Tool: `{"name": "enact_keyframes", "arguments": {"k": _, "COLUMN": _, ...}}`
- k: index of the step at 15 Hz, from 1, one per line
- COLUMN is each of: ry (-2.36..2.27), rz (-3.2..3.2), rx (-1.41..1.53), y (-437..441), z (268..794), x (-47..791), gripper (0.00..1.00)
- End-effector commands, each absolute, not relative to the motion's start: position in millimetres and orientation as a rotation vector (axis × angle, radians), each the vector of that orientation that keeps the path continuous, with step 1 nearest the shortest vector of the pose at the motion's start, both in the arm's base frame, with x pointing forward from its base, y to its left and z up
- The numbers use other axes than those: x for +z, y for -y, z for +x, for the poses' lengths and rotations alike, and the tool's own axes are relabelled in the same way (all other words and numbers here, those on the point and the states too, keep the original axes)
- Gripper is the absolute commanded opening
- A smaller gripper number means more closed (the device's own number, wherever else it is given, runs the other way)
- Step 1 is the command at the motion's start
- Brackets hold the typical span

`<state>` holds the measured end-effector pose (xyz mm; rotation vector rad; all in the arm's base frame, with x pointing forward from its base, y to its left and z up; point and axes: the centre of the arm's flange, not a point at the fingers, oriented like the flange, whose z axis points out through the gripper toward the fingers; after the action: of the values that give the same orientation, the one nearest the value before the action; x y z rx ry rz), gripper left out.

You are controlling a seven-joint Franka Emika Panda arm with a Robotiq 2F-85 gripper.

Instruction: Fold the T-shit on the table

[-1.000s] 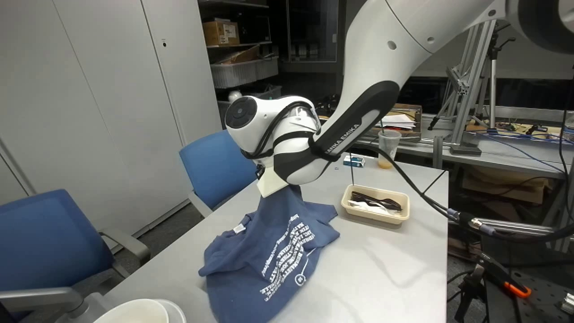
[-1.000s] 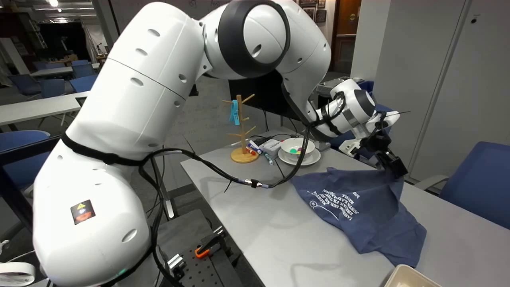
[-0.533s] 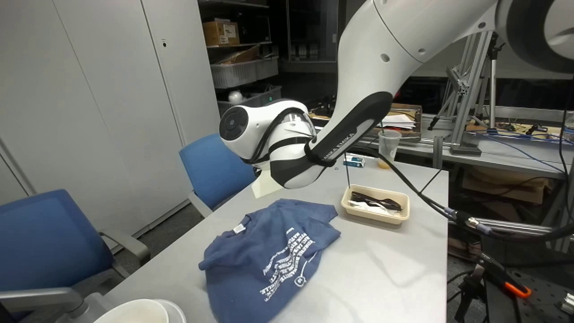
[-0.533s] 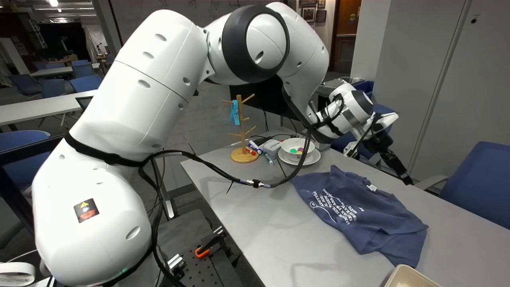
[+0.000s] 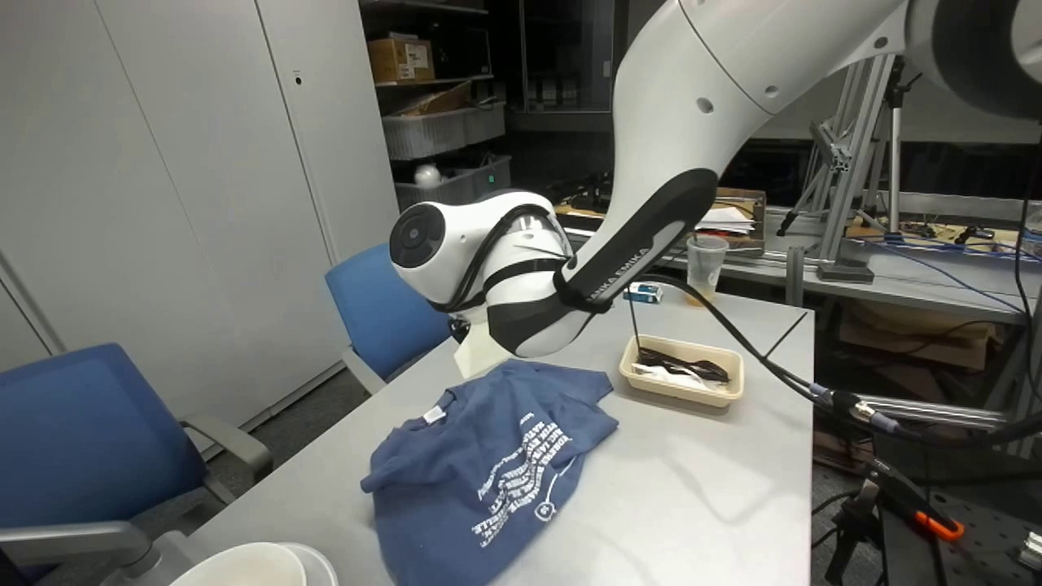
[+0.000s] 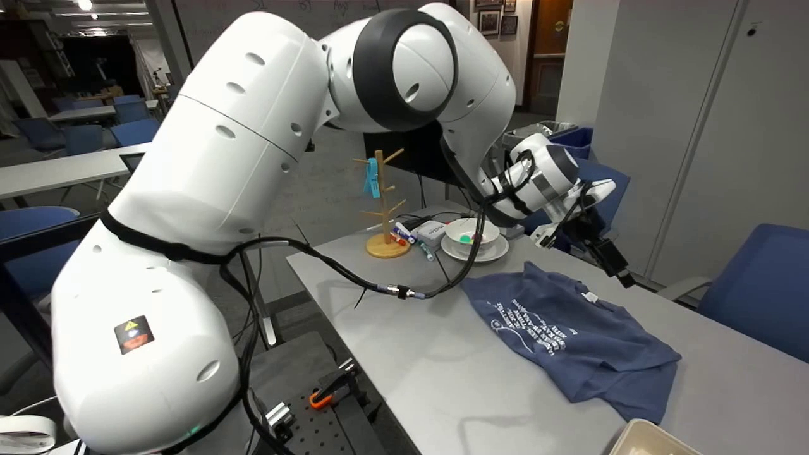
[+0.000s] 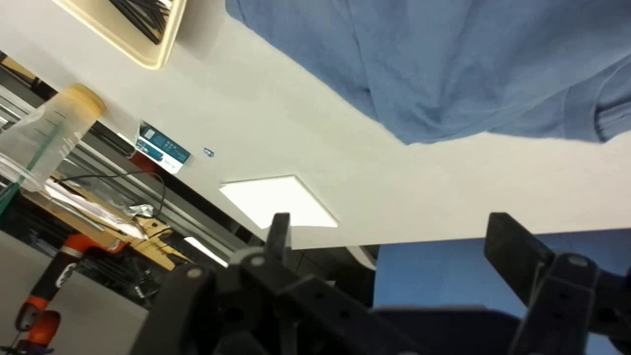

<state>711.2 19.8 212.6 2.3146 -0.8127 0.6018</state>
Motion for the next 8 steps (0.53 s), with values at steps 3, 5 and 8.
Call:
{"name": "enact_keyframes", "arguments": {"k": 3, "ry": 0.516, "rz": 2.536, "rx": 0.455, "y": -76.5, "z": 673.7, "x": 192.4, "gripper": 1.00}}
{"name": "enact_keyframes", "arguments": {"k": 5, "ry": 0.383, "rz": 2.588, "rx": 0.409, "y": -89.6, "z": 676.5, "x": 179.3, "gripper": 1.00}}
{"name": "enact_keyframes", "arguments": {"k": 8, "ry": 0.200, "rz": 2.633, "rx": 0.290, "y": -95.4, "z": 686.7, "x": 166.6, "gripper": 1.00}}
